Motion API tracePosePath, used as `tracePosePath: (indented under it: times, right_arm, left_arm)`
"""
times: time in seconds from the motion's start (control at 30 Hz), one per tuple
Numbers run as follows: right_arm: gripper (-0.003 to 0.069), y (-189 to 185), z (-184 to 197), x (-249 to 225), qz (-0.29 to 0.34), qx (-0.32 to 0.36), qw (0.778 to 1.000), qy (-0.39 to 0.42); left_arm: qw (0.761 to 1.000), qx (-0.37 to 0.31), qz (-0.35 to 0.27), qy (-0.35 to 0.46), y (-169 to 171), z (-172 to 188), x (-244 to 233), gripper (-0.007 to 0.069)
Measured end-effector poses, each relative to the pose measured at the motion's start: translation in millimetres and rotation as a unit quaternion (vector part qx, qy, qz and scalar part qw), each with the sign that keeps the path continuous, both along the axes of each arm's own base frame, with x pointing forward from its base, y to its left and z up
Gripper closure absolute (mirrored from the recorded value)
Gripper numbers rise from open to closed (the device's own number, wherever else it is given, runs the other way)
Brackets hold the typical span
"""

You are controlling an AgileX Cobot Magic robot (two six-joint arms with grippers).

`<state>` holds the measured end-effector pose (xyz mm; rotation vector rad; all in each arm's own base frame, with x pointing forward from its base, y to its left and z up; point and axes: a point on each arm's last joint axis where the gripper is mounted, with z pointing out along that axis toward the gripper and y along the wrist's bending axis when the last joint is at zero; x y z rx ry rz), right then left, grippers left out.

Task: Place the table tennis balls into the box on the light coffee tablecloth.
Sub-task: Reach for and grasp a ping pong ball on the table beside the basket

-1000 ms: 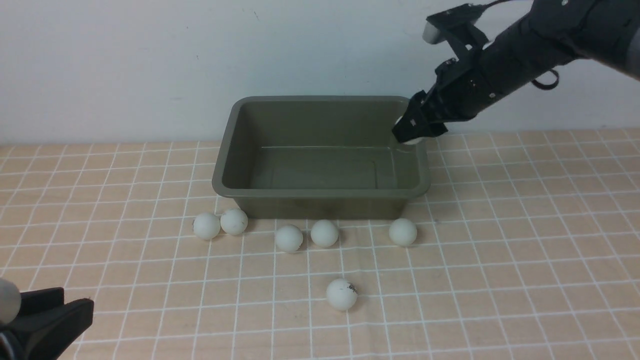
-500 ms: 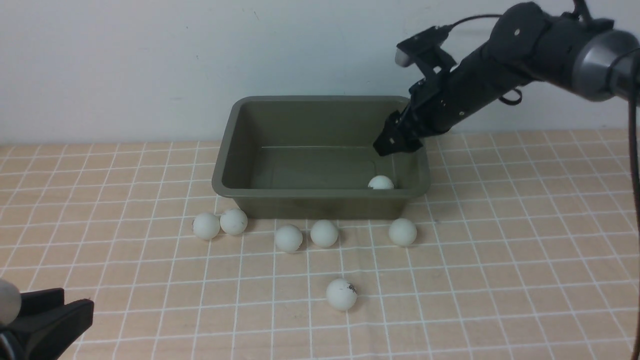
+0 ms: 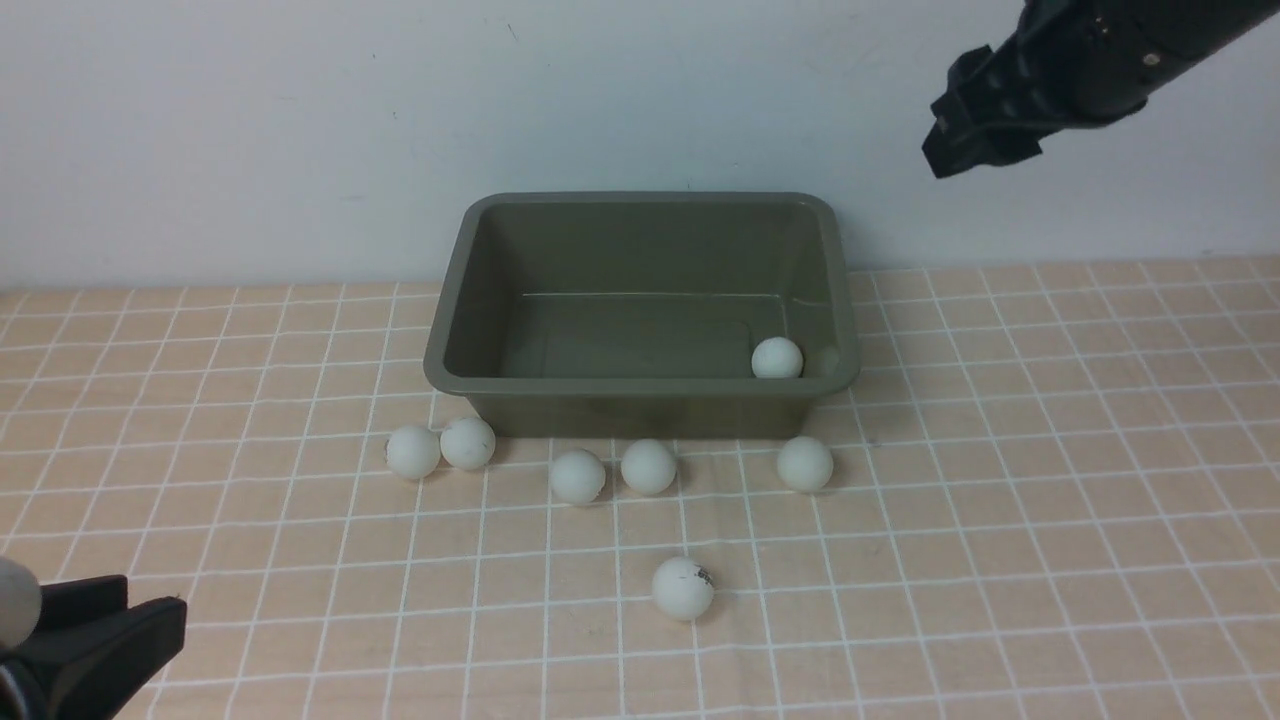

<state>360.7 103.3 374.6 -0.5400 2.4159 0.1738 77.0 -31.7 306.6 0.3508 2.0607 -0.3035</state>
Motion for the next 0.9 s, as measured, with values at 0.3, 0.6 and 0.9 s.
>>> tracePosePath:
  times: [0.3,0.6,0.9]
  right_arm:
    - [0.0251,5,-66,-73,-0.004,0.044,0.999,0.03]
    - [0.0251,51,-149,-75,0.032,0.039,0.998,0.041]
    - [0.0251,70,-206,-36,-0.025,0.067,0.997,0.037]
  left_arm:
    - [1.0,0.0,0.001,-0.001,0,0,0,0.045]
    - [1.0,0.0,0.0,0.0,0,0,0,0.045]
    - [1.0,-0.001,-0.006,0.01,-1,-1,-1,0.045]
